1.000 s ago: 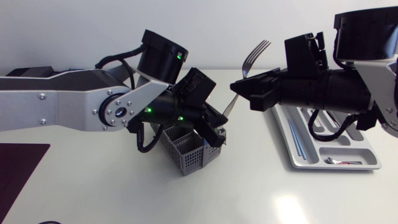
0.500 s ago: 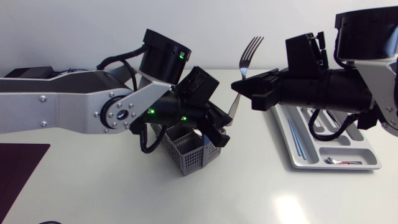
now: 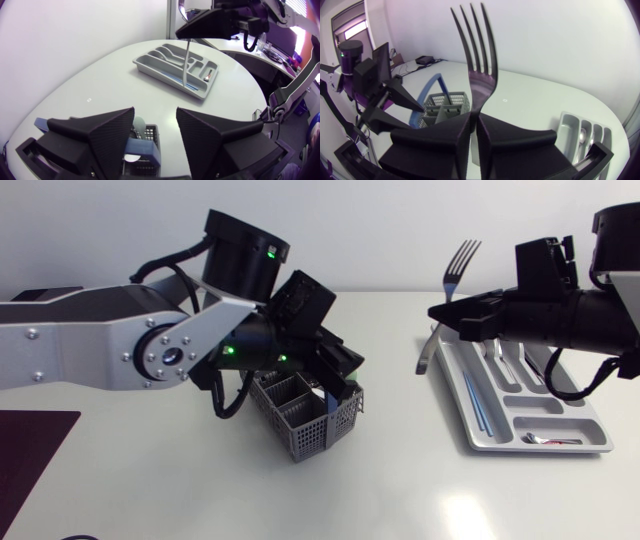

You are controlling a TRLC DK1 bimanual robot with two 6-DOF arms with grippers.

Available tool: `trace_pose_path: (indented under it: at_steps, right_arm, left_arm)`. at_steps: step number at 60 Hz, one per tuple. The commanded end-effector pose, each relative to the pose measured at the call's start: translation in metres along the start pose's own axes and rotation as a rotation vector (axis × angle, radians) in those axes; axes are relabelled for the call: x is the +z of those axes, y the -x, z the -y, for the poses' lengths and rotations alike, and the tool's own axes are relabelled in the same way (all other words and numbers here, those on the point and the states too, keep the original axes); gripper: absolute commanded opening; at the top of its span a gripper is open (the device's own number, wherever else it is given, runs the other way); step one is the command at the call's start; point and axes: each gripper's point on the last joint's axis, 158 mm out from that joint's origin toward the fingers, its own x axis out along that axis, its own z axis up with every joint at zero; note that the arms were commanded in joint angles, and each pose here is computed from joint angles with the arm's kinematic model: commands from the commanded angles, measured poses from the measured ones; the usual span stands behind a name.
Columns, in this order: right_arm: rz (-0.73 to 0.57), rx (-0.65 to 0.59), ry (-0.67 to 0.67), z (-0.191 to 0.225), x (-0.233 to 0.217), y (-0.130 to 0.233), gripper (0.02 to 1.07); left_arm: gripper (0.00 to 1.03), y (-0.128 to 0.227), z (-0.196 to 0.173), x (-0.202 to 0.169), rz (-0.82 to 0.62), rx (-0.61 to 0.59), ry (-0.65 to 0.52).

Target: Unload the cutlery basket into the drawer organizer.

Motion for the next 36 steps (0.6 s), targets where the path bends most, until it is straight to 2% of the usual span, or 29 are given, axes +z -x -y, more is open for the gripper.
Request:
trace_pose_path:
  at_steps: [1,16,25,36]
  right_arm:
    - [-0.028,-0.063,0.015,0.035,-0.003,0.002,0.13]
    - [-0.139,-0.247,-0.035,0.150,-0.035,0.012,0.13]
    - [-0.204,-0.356,-0.063,0.222,-0.053,0.022,0.13]
    - [-0.247,-0.428,-0.111,0.292,-0.068,0.039,0.13]
  left_arm:
    - [0.69,0.014,-0.016,0.006,0.028,0.047,-0.018]
    - [0.70,0.037,-0.043,0.007,0.043,0.130,-0.034]
    - [0.72,0.049,-0.058,-0.007,0.025,0.167,-0.036]
    - [0.72,0.059,-0.064,-0.019,0.010,0.199,-0.054]
